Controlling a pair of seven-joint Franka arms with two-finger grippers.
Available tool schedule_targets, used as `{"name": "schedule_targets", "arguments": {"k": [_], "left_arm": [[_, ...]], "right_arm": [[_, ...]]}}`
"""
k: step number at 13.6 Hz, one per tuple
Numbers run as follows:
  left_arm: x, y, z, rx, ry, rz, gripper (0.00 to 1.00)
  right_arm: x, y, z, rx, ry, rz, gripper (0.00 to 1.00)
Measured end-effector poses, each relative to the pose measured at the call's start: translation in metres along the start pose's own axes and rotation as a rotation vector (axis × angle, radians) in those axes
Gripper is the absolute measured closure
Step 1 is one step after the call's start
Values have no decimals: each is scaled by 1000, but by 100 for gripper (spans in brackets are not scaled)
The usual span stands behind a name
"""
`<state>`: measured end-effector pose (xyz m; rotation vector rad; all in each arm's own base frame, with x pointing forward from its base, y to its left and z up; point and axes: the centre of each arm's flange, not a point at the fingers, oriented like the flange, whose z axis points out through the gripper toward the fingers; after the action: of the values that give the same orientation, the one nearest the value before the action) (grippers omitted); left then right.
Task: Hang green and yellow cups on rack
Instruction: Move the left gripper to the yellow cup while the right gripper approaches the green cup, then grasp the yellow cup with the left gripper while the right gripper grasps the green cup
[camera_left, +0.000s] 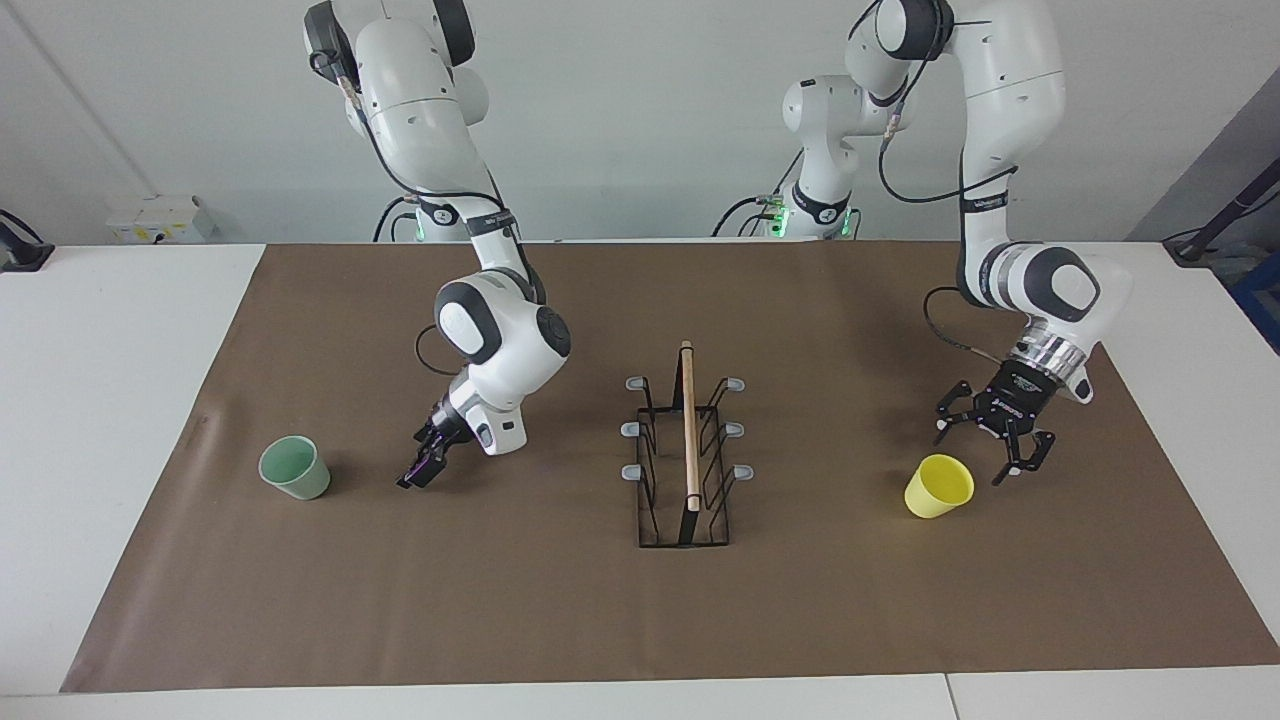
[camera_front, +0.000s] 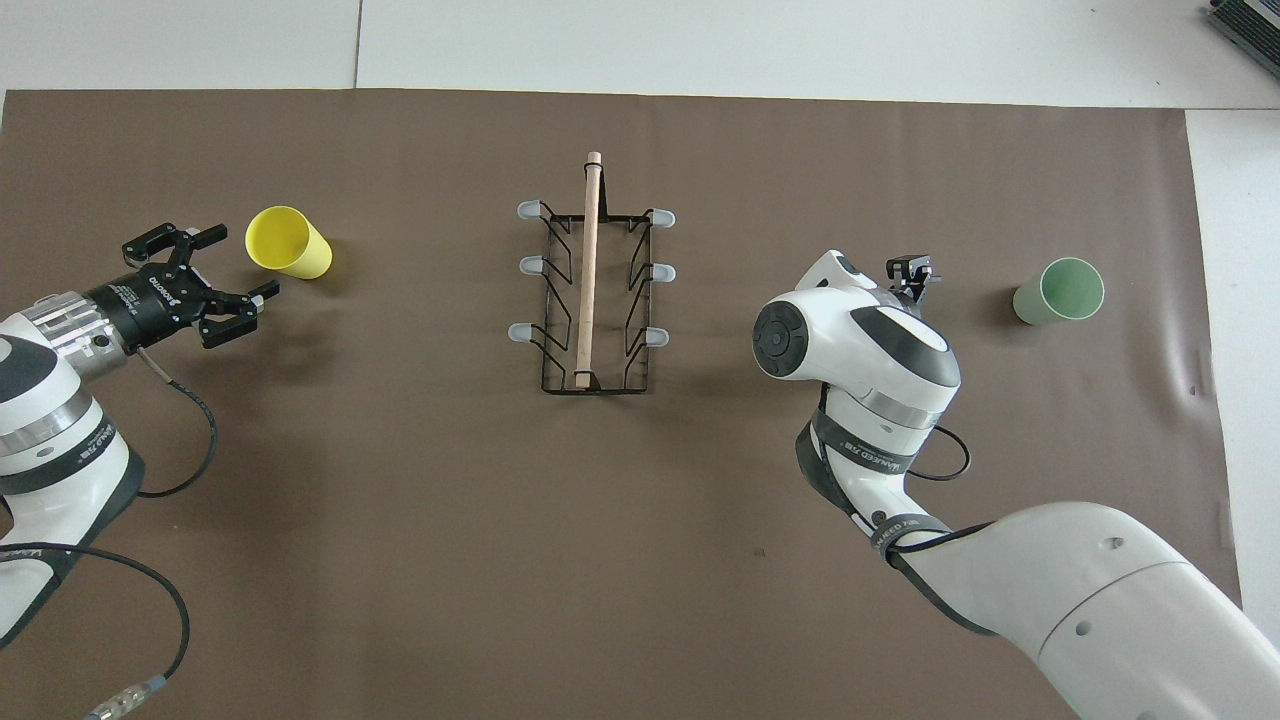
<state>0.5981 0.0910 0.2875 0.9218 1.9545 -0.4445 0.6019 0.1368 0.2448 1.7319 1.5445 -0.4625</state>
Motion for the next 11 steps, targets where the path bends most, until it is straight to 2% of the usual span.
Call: {"name": "schedule_targets", "arguments": {"k": [6,11], "left_arm": [[3,-7,13,-40,-7,-12,0],[0,-18,30,-69,-5,-25,0]], "right_arm": [[-9,-19,36,-70,-114,-120,0],[-20,-32,56,-77,-216,-175,0]]}}
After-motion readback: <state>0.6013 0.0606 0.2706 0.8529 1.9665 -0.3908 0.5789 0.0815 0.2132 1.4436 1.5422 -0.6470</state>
